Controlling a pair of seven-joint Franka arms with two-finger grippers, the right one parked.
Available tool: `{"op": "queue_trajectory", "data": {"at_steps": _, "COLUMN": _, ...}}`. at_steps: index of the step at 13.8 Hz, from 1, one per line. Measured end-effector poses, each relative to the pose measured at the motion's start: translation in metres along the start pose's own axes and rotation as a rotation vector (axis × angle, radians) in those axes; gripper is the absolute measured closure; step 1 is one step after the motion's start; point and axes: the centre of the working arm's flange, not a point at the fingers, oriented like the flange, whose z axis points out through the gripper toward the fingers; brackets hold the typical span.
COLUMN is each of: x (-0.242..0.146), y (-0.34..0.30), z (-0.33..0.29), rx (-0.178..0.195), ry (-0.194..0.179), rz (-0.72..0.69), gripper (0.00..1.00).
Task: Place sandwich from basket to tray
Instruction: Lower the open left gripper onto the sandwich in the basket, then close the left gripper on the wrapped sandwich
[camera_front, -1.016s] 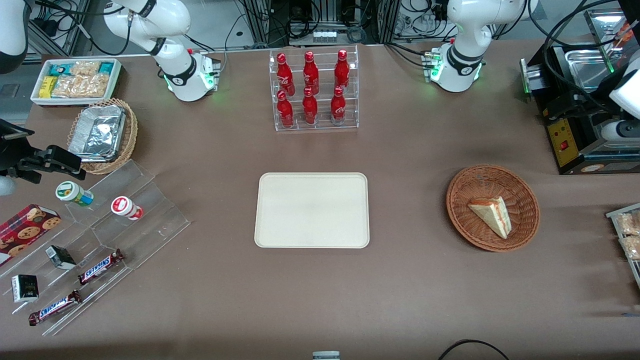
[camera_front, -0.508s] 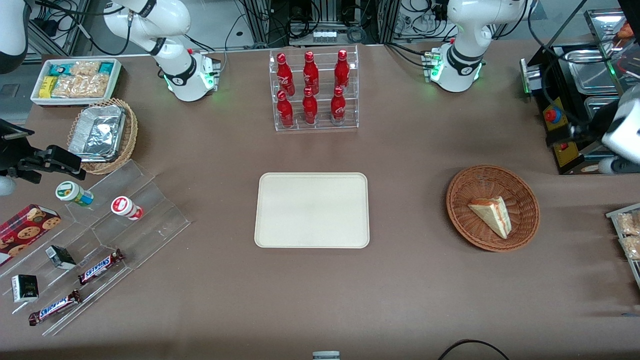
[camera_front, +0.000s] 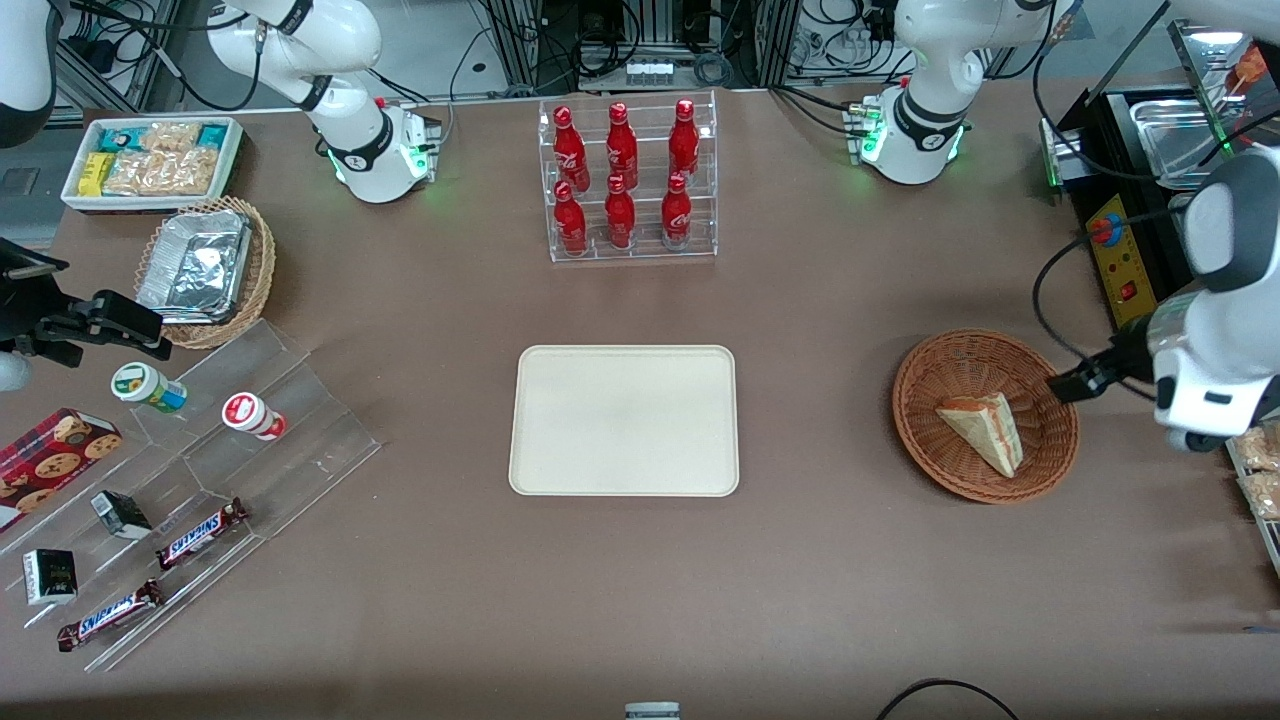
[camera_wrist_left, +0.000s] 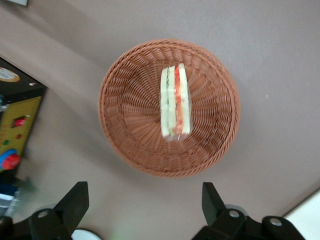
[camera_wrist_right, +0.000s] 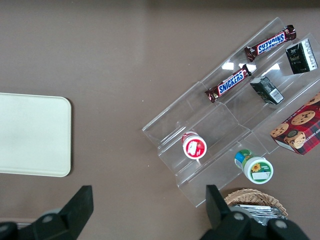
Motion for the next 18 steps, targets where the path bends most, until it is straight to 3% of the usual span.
{"op": "queue_trajectory", "data": {"at_steps": 3, "x": 0.008, "y": 0.01, "z": 0.049, "rx": -0.035, "ry": 0.037, "rz": -0.115, "gripper": 0.0}}
{"op": "queue_trajectory", "data": {"at_steps": 6, "x": 0.012, "y": 0.017, "z": 0.09, "rx": -0.05, "ry": 0.046, "rz": -0.174, "gripper": 0.0}}
{"op": "queue_trajectory", "data": {"at_steps": 12, "x": 0.013, "y": 0.024, "z": 0.158, "rx": -0.098, "ry": 0.086, "rz": -0.178, "gripper": 0.0}}
{"op": "queue_trajectory", "data": {"at_steps": 18, "x": -0.002, "y": 0.018, "z": 0.201, "rx": -0.104, "ry": 0.086, "rz": -0.174, "gripper": 0.0}}
